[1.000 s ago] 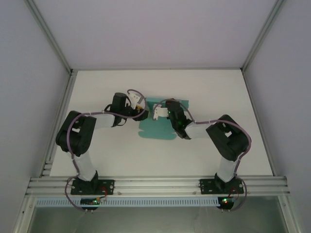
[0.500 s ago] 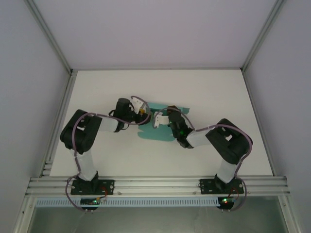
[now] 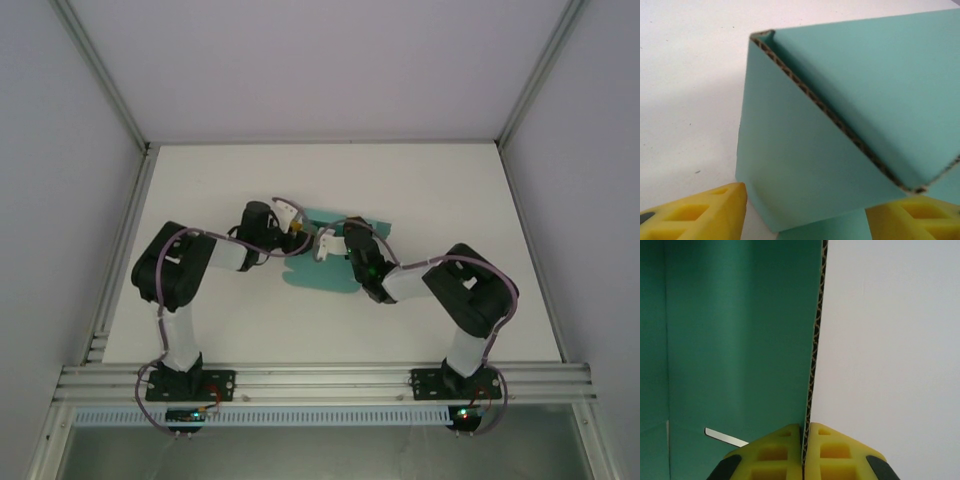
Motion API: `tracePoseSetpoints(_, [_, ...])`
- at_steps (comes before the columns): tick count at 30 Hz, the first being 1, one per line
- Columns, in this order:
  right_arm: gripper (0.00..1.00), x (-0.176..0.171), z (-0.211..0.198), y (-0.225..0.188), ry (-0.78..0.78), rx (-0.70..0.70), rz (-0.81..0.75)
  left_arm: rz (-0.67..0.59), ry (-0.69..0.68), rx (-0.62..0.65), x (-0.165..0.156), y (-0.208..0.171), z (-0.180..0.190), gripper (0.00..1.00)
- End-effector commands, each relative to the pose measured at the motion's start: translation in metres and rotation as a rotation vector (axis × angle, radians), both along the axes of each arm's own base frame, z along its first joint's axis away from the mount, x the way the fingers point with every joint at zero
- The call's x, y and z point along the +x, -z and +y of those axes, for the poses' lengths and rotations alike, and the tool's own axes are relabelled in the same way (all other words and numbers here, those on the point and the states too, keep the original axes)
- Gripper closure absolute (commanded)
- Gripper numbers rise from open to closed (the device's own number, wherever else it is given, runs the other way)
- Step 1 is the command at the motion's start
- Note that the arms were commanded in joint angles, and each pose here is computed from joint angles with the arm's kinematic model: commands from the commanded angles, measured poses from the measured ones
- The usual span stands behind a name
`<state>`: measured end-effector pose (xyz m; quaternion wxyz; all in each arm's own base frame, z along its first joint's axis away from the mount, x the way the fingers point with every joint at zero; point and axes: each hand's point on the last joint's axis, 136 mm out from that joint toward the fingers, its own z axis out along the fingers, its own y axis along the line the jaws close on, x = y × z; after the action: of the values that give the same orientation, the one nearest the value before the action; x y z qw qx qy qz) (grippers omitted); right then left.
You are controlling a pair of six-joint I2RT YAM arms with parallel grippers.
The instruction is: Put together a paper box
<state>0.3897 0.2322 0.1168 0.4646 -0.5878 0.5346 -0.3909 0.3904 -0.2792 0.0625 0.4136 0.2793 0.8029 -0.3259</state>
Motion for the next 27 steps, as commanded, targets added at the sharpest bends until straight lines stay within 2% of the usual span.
tracePoseSetpoints(1, [1.0, -0.029, 0.007, 0.064, -0.108, -0.106, 0.227, -0.114, 0.039, -0.105, 0.015, -0.052, -0.02, 0.42])
tracePoseSetpoints(3, [1.0, -0.03, 0.008, 0.065, -0.114, -0.087, 0.256, -0.121, 0.061, -0.11, 0.017, -0.055, -0.025, 0.47])
tracePoseSetpoints(5, [1.0, -0.03, 0.01, 0.064, -0.119, -0.061, 0.276, -0.102, 0.075, -0.121, 0.021, -0.054, -0.03, 0.56])
tracePoseSetpoints(11, [1.0, -0.029, 0.008, 0.067, -0.104, -0.042, 0.307, -0.066, -0.044, -0.111, 0.034, -0.043, -0.033, 0.79])
tracePoseSetpoints(13, [1.0, -0.029, 0.007, 0.067, -0.097, -0.026, 0.316, -0.078, -0.098, -0.128, 0.035, -0.043, -0.029, 0.95])
tracePoseSetpoints(14, [1.0, -0.029, 0.007, 0.068, -0.093, -0.023, 0.322, -0.081, -0.113, -0.139, 0.035, -0.046, -0.029, 0.99])
tracePoseSetpoints(21, [1.0, -0.023, 0.005, 0.061, -0.057, 0.022, 0.314, -0.061, -0.263, -0.079, 0.034, -0.039, -0.024, 1.0])
tracePoseSetpoints(22, [1.0, -0.024, 0.004, 0.062, -0.053, 0.025, 0.321, -0.055, -0.228, -0.068, 0.03, -0.037, -0.029, 0.98])
tracePoseSetpoints(25, [1.0, -0.026, 0.004, 0.065, -0.058, 0.02, 0.337, -0.059, -0.094, -0.077, 0.014, -0.034, -0.042, 0.79])
tracePoseSetpoints(27, [1.0, -0.026, 0.001, 0.066, -0.051, 0.015, 0.336, -0.063, -0.049, -0.102, 0.005, -0.036, -0.044, 0.74])
